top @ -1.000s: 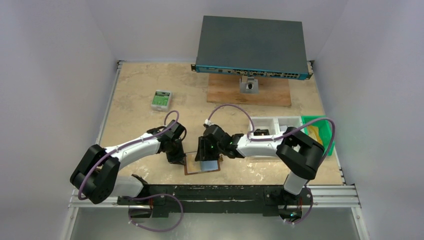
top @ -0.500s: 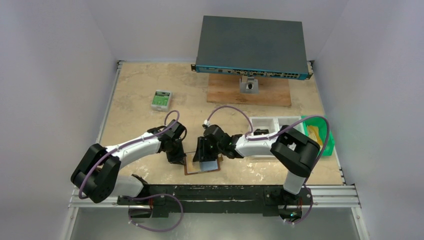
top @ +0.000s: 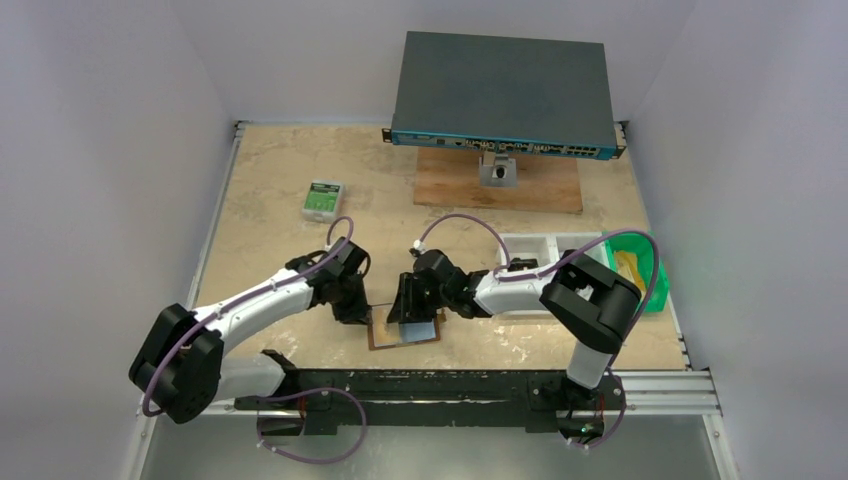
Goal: Take the credit cards out of the card holder
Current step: Remove the credit card from the card holder.
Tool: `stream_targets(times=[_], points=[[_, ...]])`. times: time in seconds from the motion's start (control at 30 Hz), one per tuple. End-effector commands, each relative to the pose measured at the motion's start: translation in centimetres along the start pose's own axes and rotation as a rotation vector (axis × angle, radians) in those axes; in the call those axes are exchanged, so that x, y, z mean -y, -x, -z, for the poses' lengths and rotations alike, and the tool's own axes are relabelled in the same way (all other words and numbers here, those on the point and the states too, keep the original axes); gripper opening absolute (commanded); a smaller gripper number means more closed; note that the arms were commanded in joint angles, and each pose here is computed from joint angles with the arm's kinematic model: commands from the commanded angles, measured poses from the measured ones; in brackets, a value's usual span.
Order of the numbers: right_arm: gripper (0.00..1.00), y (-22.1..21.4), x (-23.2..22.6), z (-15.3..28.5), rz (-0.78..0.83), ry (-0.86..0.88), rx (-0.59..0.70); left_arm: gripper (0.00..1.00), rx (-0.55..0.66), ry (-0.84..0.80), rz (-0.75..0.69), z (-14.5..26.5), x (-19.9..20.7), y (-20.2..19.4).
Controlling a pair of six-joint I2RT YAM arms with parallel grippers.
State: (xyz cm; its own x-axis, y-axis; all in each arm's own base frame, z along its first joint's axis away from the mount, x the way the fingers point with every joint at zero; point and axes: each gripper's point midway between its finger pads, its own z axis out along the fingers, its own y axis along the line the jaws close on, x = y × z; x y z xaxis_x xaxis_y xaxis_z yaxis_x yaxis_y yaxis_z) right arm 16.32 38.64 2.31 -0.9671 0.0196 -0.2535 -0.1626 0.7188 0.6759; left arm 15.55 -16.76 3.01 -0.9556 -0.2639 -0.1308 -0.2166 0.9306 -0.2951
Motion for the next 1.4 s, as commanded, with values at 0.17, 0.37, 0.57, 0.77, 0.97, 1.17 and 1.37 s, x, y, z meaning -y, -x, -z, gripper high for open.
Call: stream_targets(times=[0.17,0.37,0.57,0.77,0.97,1.17,1.37], points=[[0.34,-1.2,3.6,-0.7,-0.02,-0.101,-0.024,0.09,0.006,-0.07,-0.045,0.3,2.3,0.9],[0.33,-1.3,3.8,-0.6,-0.023,-0.101,-0.025,0.02,-0.031,-0.047,-0.035,-1.7,1.8,0.5],[0.33,-1.7,3.8,-0.8,-0.025,-0.08,-0.04,0.0,-0.058,-0.046,-0.022,-3.0,1.7,0.1],[0.29,-1.9,3.6,-0.8,-0.048,-0.042,-0.047,0.0,-0.079,-0.005,0.007,-3.6,0.9,-0.4],[0.25,-1.7,3.3,-0.1,-0.068,0.018,-0.035,0.0,-0.104,0.053,0.036,-4.1,-0.2,-0.9],[0.26,-1.2,2.0,0.9,-0.061,0.096,-0.005,0.0,-0.115,0.09,0.056,-4.3,-0.8,-1.2],[0.26,-1.0,1.5,1.4,-0.069,0.135,0.001,0.0,-0.12,0.119,0.06,-4.4,-1.3,-1.2]])
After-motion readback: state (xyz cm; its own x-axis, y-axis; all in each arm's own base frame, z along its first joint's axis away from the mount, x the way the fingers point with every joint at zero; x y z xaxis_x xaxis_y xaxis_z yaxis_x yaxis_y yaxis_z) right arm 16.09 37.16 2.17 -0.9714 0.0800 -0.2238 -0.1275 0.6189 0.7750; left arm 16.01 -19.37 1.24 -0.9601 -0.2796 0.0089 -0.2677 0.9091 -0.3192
